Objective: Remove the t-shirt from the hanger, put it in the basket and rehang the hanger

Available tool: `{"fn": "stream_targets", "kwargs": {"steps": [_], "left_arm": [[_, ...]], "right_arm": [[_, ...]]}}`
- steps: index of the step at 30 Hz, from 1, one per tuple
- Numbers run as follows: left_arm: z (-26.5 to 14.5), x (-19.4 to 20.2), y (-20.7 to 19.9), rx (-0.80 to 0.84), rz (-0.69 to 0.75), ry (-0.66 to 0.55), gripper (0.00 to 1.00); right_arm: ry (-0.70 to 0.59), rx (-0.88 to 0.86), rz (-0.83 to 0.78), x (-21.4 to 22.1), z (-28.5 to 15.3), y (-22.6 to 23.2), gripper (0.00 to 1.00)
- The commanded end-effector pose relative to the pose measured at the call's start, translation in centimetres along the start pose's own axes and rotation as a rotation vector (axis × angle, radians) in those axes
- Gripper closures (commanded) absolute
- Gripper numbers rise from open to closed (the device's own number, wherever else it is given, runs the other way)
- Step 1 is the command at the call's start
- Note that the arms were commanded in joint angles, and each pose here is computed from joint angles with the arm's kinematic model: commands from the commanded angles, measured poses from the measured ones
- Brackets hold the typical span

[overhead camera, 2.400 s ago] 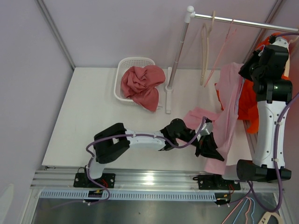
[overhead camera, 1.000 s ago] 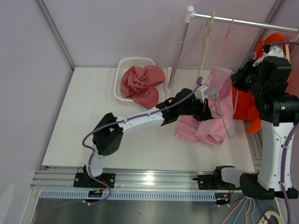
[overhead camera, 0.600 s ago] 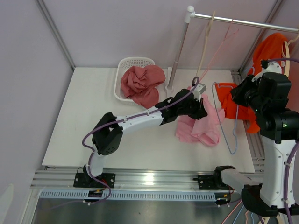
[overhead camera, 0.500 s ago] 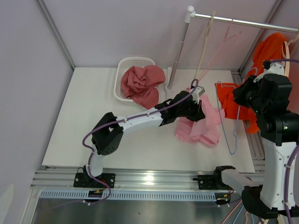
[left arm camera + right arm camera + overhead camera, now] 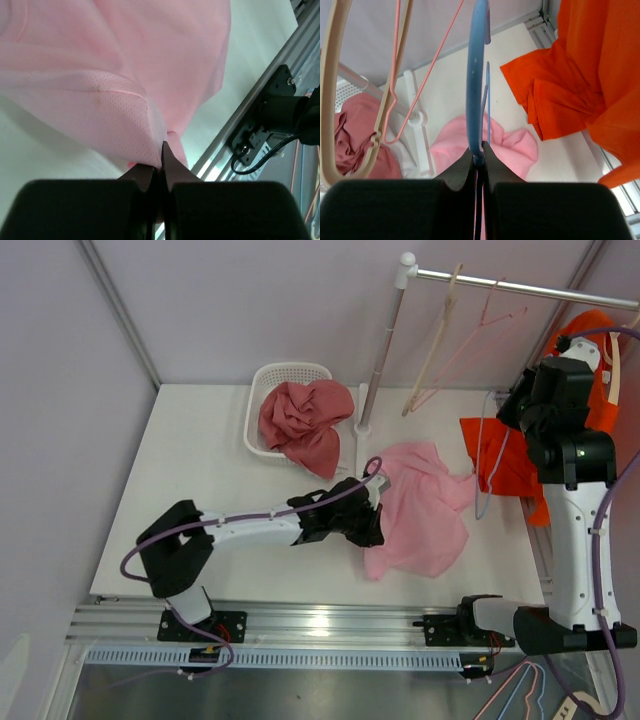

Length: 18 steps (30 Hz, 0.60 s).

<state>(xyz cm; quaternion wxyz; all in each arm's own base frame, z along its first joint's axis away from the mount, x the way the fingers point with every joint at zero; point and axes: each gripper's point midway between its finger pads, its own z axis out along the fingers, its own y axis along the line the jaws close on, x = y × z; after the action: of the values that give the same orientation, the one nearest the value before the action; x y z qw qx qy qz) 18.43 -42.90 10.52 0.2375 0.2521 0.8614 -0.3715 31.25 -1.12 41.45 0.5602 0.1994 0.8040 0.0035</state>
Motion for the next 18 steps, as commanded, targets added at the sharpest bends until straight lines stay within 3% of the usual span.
{"fn": "stream_targets", "kwargs": {"steps": [1, 3, 4, 6, 12, 13, 14, 17, 18], "left_arm": [[-4.3, -2.8, -0.9, -0.01, 0.019, -0.142, 0.99], [-6.1, -4.5, -2.0, 0.055, 0.07, -0.155, 0.99], [-8.2, -7.7, -4.0, 0.097, 0.108, -0.191, 0.99], [-9.8, -10.2, -3.9, 0.113, 0.105, -0.192, 0.99], [-17.9, -23.6, -6.8, 0.119, 0.225, -0.433, 0.99], [-16.9, -24.3, -5.4, 0.071, 0.232, -0.42, 0.99], [-20.1, -27.2, -6.1, 0.05, 0.247, -0.493, 0.99], [-21.7, -30.0, -4.5, 0.001, 0.25, -0.548, 0.99], [-24.4, -32.7, -4.5, 0.002, 0.262, -0.638, 0.99]], "right_arm": [[-0.14, 0.006, 0.079, -3.8, 0.3, 0.7, 1.0], [-0.187, 0.012, 0.084, -4.9, 0.7, 0.7, 0.99], [-0.203, 0.018, 0.078, -5.2, 1.0, 0.7, 0.97], [-0.238, 0.03, 0.076, -6.3, 1.8, 0.8, 0.96], [-0.31, 0.039, 0.046, -9.9, 3.4, 1.4, 1.0], [-0.301, 0.035, 0.042, -9.9, 4.5, 1.6, 1.0], [-0.322, 0.017, 0.044, -10.8, 4.6, 1.9, 1.0], [-0.322, 0.033, 0.038, -11.2, 6.7, 1.6, 1.0], [-0.343, 0.027, 0.04, -11.9, 6.8, 1.9, 1.0]]}}
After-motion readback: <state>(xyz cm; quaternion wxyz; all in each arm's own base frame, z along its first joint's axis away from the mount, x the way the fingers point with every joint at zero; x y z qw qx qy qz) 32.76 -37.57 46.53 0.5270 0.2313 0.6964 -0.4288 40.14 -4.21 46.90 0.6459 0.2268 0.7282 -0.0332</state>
